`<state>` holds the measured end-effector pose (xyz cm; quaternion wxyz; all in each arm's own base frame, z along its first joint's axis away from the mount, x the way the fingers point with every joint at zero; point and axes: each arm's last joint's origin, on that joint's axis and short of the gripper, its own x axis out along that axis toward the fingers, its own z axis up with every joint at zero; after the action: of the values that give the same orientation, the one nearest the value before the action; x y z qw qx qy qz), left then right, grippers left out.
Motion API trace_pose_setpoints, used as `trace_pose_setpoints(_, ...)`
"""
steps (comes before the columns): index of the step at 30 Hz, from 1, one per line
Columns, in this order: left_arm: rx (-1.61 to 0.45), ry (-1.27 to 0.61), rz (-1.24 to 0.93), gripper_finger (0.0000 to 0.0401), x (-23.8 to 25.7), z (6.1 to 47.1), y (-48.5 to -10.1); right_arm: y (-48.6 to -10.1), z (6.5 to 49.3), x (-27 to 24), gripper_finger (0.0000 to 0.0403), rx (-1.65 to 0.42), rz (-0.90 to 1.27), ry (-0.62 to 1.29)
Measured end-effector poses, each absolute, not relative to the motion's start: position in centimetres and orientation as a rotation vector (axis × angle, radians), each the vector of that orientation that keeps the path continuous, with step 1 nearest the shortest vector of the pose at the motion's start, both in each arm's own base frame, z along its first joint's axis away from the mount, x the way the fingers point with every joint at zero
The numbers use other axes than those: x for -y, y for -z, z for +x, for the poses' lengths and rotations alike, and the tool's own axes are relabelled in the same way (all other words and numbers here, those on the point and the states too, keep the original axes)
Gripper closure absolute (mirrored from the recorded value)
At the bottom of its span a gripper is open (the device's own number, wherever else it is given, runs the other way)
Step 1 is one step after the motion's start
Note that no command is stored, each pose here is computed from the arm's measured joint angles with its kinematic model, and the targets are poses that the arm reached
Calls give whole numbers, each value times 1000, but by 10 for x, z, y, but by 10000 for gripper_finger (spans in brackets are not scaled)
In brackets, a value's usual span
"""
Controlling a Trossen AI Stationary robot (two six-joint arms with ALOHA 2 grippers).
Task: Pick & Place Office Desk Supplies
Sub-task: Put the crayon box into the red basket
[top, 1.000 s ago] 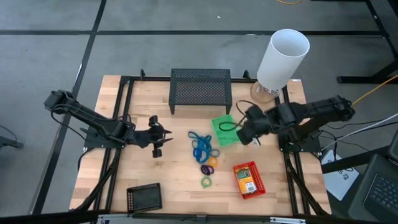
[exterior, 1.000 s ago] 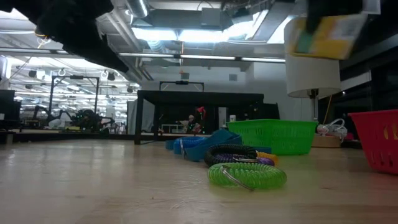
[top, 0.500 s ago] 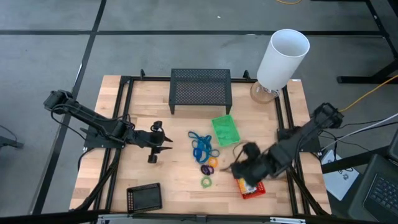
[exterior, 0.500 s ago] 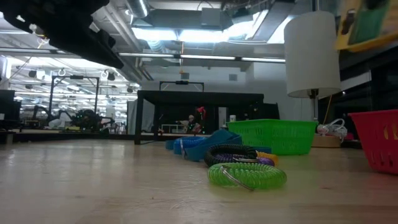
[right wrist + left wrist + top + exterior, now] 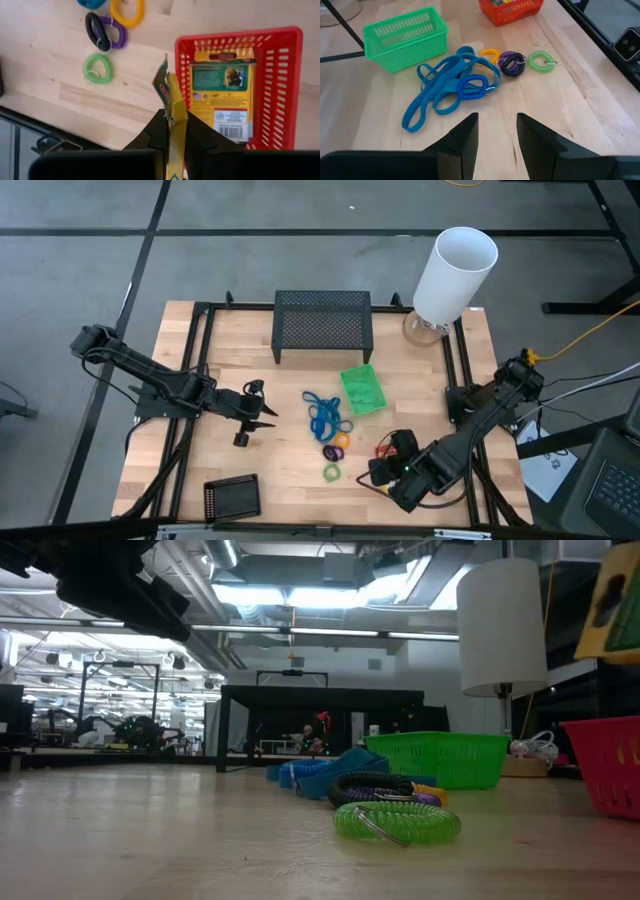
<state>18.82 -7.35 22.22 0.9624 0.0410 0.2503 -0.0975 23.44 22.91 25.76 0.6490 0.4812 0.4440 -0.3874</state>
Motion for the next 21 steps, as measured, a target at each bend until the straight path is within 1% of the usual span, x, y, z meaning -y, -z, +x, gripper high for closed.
trace_pose_setpoints(10, -497, 200, 79, 272, 74, 189, -223, -255, 225, -228, 374, -1032, 1024, 920)
trace_pose_setpoints(14, -486, 213, 66, 272, 74, 189, -224, -242, 223, -225, 374, -1042, 993, 938)
trace_pose_setpoints(21, -487, 220, 55, 272, 75, 189, -224, -221, 222, -225, 374, -1052, 1005, 919)
